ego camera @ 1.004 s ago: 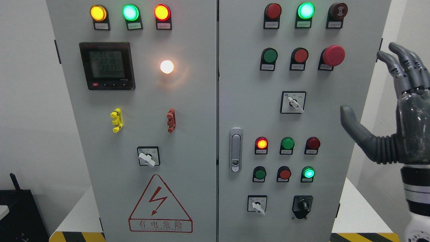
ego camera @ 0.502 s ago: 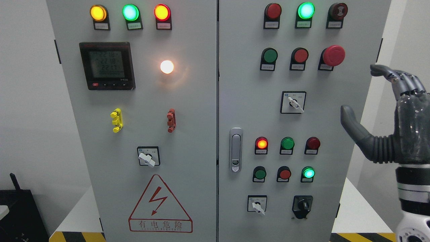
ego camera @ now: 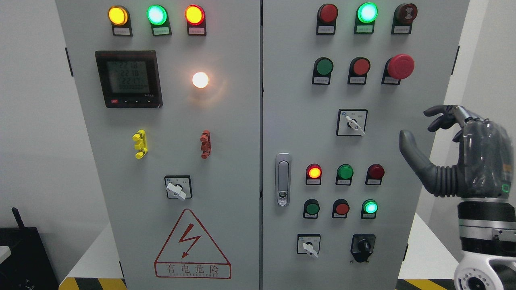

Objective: Rotate and turn off gray switch
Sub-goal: 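Move the right hand toward the upper rotary switch, curling fingers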

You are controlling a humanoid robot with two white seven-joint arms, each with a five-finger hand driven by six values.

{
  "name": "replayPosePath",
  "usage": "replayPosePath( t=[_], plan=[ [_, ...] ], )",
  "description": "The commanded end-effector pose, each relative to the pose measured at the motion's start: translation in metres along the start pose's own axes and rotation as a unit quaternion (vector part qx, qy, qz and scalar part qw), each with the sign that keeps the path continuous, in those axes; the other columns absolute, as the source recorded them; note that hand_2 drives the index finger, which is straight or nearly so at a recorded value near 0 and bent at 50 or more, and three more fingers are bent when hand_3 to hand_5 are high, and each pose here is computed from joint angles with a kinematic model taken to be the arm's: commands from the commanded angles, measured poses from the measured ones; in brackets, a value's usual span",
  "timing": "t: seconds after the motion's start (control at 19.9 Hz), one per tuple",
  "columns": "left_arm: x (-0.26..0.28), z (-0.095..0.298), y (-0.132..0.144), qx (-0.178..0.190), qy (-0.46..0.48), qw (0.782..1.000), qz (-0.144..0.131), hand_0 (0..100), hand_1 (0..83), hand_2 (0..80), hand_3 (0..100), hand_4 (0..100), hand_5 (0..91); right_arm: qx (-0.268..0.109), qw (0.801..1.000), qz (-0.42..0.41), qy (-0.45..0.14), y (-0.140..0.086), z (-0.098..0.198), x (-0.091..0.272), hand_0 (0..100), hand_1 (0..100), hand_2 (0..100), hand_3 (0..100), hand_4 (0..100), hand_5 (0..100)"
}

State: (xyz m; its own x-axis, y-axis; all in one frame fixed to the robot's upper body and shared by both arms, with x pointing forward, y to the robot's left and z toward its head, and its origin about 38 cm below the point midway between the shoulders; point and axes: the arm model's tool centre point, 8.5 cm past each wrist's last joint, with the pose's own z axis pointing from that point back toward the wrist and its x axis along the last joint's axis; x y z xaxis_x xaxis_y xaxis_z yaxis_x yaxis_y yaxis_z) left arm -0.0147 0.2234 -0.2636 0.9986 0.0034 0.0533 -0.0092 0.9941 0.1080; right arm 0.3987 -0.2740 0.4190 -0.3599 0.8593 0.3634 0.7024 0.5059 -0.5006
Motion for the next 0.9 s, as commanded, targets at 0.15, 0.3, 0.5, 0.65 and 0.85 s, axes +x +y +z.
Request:
replayPosePath(
  t=[0.15,0.3,0.5,0.65,0.85],
  plan=[
    [-0.008,0.001,0.000,0.001,0.012,1.000,0.010,12,38.9,0.0,0,0,0.0,0.037,0.998,-0.039,0.026,0.042,0.003,0.011,14,29,55,88,85,100],
    [-0.008,0.001,0.000,0.000,0.013,1.000,0.011,12,38.9,0.0,0,0,0.0,0.034,0.998,-0.045,0.034,0.043,-0.007,0.017,11,27,56,88,85,100],
    [-0.008,0.001,0.000,0.000,0.013,1.000,0.011,12,38.9,0.0,0,0,0.0,0.036,0.998,-0.042,0.035,0.045,-0.007,0.017,10,26,56,88,86,100],
    [-0.008,0.001,0.000,0.000,0.012,1.000,0.010,12,38.9,0.0,0,0,0.0,0.042,0.997,-0.042,0.041,0.049,-0.008,0.019,9,27,57,88,86,100],
    [-0.008,0.001,0.000,0.000,0.012,1.000,0.010,12,38.9,0.0,0,0,0.0,0.046,0.997,-0.041,0.044,0.053,-0.011,0.023,8,28,58,88,86,100]
  ],
)
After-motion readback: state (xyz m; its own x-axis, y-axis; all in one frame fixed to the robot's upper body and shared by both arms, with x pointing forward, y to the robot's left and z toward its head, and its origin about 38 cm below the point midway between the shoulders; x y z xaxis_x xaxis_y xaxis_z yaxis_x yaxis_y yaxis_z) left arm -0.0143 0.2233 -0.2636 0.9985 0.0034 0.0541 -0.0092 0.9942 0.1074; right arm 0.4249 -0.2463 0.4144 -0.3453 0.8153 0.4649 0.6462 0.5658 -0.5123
